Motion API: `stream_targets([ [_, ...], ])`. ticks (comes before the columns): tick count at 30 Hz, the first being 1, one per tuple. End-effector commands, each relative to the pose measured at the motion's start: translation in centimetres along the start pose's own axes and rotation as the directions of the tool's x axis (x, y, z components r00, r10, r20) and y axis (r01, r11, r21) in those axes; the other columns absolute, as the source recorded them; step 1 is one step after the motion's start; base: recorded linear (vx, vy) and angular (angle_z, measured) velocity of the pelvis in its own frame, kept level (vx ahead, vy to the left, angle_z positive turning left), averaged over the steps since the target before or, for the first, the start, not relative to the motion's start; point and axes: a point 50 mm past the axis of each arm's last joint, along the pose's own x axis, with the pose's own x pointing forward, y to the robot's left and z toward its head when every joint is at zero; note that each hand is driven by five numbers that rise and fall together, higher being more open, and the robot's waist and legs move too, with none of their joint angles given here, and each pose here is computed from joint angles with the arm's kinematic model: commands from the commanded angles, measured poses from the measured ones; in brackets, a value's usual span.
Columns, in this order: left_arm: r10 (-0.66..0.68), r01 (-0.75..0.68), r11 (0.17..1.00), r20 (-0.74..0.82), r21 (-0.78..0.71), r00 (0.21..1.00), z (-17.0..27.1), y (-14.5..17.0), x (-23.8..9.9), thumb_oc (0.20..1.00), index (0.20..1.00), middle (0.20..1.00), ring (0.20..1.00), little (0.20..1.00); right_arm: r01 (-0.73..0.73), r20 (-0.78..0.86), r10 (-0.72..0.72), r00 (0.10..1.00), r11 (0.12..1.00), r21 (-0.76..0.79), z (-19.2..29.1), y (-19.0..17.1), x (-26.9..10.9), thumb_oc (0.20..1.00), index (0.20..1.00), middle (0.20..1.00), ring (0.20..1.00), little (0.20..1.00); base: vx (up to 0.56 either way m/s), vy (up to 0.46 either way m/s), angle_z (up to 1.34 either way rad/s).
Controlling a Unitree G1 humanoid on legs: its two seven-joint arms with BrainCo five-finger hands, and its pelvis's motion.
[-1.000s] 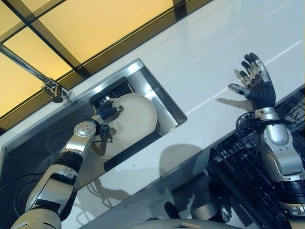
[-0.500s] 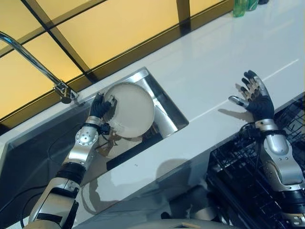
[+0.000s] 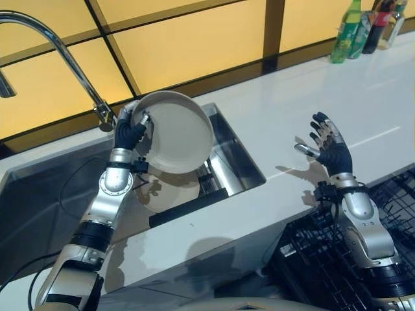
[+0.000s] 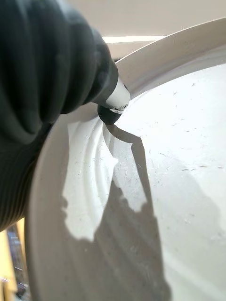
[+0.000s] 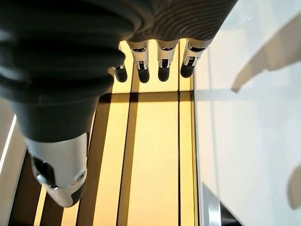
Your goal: Pick up plates and place into dishwasher.
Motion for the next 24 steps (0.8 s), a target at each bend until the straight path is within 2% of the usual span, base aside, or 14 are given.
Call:
stream_targets([
  [1, 0.14, -0.153, 0.988, 0.257, 0.03, 0.956, 4.6, 3.3, 2.4, 0.2, 0.2, 0.2, 0.2, 0.2, -0.079, 0.281, 0.07, 0.957, 0.997, 0.02, 5.4, 2.1, 2.4, 1.0, 1.0, 1.0, 1.0, 1.0, -0.06, -0.066, 0.05],
  [6, 0.208, -0.234, 0.972, 0.358, 0.029, 0.91, 6.1, 3.0, 2.2, 0.2, 0.2, 0.2, 0.2, 0.2, -0.184, 0.314, 0.154, 0.937, 0.98, 0.069, 6.8, 4.0, 3.0, 1.0, 1.0, 1.0, 1.0, 1.0, -0.06, -0.056, 0.11],
  [11, 0.209, -0.249, 0.968, 0.423, 0.041, 0.882, 7.1, 1.9, 2.2, 0.2, 0.2, 0.2, 0.2, 0.2, -0.341, 0.313, 0.28, 0.908, 0.927, 0.159, 7.3, 6.6, 3.1, 1.0, 1.0, 1.0, 1.0, 1.0, -0.07, -0.055, 0.06],
  [16, 0.182, -0.218, 0.976, 0.474, 0.022, 0.861, 8.1, 0.0, 2.3, 0.2, 0.2, 0.2, 0.2, 0.2, -0.48, 0.331, 0.395, 0.857, 0.847, 0.23, 7.7, 9.6, 2.9, 1.0, 1.0, 1.0, 1.0, 1.0, -0.06, -0.047, 0.02],
  [24, 0.107, -0.093, 0.994, 0.548, -0.052, 0.829, 9.9, -3.6, 1.4, 0.2, 0.2, 0.2, 0.2, 0.2, -0.552, 0.353, 0.45, 0.821, 0.783, 0.287, 8.3, 12.8, 2.6, 1.0, 1.0, 1.0, 1.0, 1.0, -0.01, -0.018, 0.02],
])
